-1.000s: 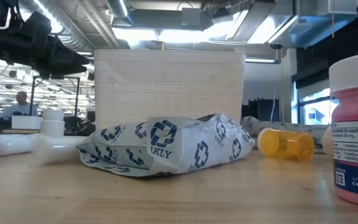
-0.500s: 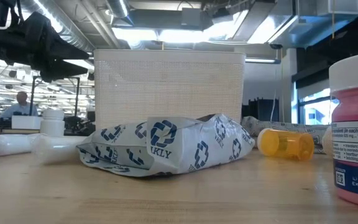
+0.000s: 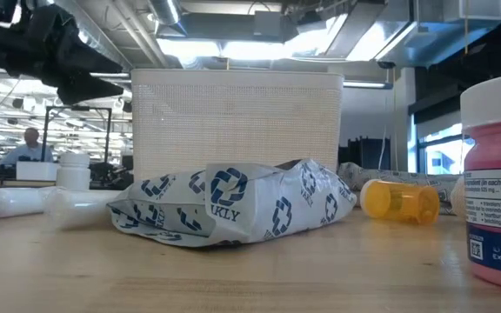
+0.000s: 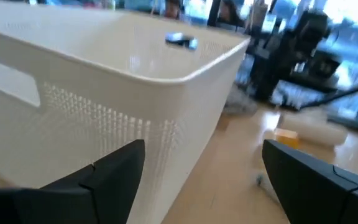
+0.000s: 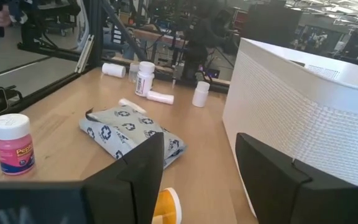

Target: Pick & place medical supplies in basket/bin

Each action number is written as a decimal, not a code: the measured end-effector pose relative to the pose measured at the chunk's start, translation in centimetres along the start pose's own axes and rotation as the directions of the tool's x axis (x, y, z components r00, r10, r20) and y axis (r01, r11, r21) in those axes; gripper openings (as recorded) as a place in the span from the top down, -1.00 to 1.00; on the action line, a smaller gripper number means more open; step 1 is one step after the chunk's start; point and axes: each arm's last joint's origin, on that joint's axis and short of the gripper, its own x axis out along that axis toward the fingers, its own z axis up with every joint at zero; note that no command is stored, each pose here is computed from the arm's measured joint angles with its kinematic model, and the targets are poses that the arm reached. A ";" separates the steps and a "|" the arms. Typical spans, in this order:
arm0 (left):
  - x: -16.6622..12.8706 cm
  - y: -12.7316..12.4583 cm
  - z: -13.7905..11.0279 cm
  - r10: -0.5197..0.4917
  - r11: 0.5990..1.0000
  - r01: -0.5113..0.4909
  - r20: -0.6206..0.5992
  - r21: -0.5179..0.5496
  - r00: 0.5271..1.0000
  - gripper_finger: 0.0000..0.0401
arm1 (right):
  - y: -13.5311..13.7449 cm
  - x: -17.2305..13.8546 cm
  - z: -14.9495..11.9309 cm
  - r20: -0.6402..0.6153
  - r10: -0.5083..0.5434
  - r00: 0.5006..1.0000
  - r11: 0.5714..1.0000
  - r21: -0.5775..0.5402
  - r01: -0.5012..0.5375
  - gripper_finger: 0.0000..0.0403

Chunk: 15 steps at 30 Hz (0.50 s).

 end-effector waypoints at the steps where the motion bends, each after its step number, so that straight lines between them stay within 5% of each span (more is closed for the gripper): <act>1: -0.1 -0.1 0.4 0.012 1.000 -0.012 -0.038 0.006 0.999 -0.59 | 0.0 0.0 0.0 0.000 0.000 1.000 1.000 0.001 0.000 0.00; 9: 0.4 -0.9 3.2 0.190 0.977 -0.212 -0.394 -0.014 0.899 -0.58 | 0.0 0.0 0.0 0.000 0.000 1.000 1.000 0.000 0.000 0.00; 15: 3.2 -2.7 4.4 0.204 0.976 -0.211 -0.605 0.062 0.770 -0.58 | 0.0 0.0 0.0 0.000 0.000 1.000 1.000 -0.001 0.000 0.00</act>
